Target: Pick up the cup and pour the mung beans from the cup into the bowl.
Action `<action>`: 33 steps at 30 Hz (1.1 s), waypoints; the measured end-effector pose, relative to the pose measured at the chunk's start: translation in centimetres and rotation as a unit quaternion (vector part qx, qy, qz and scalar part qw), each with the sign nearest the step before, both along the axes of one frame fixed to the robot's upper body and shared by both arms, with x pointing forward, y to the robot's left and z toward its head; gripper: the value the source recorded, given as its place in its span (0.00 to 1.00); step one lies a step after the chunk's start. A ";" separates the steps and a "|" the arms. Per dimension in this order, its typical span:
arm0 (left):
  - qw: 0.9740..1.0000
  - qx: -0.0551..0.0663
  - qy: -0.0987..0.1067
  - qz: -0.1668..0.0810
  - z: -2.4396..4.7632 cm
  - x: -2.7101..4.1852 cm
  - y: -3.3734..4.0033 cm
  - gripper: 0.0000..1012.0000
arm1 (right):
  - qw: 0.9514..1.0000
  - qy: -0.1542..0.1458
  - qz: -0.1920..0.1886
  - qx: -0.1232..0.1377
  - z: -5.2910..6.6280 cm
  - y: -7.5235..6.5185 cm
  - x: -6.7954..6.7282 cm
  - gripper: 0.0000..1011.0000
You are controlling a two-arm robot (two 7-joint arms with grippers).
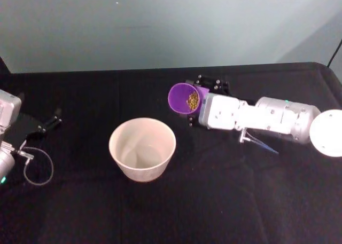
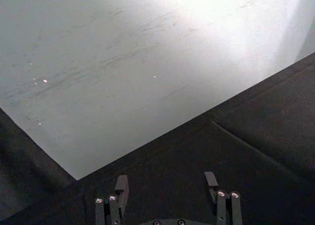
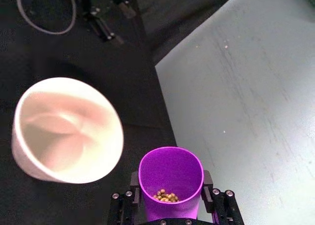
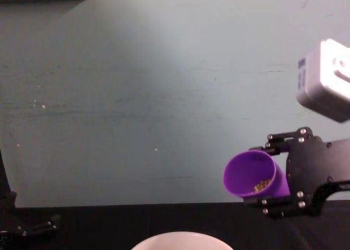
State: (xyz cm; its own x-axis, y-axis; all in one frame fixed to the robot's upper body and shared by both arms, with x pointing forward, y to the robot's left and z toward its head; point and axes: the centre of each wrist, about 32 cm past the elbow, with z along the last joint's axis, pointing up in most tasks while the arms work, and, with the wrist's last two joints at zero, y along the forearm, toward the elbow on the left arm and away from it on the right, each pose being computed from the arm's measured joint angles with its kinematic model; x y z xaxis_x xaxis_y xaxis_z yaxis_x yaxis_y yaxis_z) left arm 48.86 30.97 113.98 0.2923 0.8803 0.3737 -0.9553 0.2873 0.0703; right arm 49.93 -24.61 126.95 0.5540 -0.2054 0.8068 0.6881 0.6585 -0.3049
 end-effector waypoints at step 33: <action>1.000 0.000 0.000 0.000 0.00 0.00 0.00 0.99 | 0.988 -0.070 0.058 -0.125 -1.2 2.5 0.6 0.72</action>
